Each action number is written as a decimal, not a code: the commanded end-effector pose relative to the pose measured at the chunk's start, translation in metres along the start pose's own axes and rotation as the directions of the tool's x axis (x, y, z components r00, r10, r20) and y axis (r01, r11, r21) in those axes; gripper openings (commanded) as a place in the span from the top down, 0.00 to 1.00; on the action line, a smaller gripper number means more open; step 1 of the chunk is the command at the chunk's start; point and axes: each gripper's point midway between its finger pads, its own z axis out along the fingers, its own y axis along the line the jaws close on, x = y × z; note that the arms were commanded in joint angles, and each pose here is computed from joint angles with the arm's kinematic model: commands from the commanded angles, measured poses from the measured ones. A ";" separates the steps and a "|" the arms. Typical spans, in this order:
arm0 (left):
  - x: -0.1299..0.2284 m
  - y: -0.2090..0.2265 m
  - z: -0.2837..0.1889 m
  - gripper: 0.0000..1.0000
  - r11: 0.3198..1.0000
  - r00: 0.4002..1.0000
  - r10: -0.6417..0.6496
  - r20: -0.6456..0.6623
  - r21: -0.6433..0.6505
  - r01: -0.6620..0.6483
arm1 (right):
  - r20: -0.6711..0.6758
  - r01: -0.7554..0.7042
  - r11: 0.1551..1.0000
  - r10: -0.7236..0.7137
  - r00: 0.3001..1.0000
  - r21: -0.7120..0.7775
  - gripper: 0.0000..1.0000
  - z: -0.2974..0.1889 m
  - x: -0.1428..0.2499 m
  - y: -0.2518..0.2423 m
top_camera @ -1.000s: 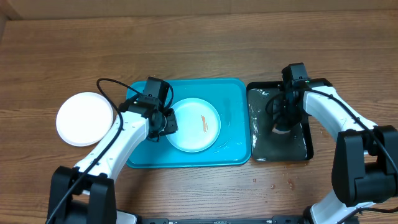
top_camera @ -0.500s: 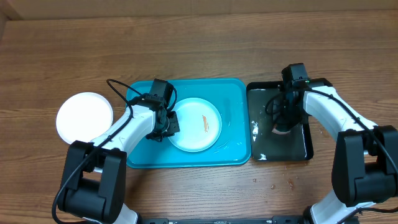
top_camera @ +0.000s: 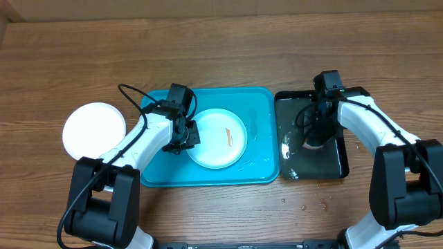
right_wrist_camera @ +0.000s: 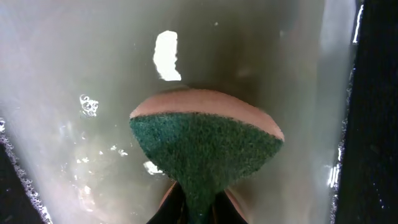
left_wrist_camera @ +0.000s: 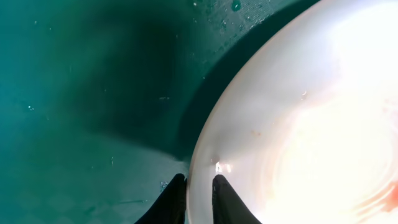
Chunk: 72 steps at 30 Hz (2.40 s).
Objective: Clean dirty plates on tray and stack at the side
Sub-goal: 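Grasp the green sponge with the right gripper and lift it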
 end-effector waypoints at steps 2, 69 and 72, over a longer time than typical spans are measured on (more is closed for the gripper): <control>0.000 -0.005 -0.004 0.81 1.000 1.000 0.006 -0.011 0.012 -0.006 | 0.036 -0.004 1.000 0.004 0.999 -0.009 0.92 -0.010 -0.011 0.002; -0.006 -0.028 0.000 0.96 0.972 0.990 -0.139 -0.032 0.188 0.143 | 0.065 0.091 0.996 -0.091 0.994 -0.009 0.96 -0.020 -0.023 0.005; -0.005 -0.027 0.001 0.96 0.972 0.990 -0.140 -0.036 0.186 0.144 | 0.064 0.116 0.993 -0.116 0.991 -0.002 0.96 -0.024 -0.024 0.005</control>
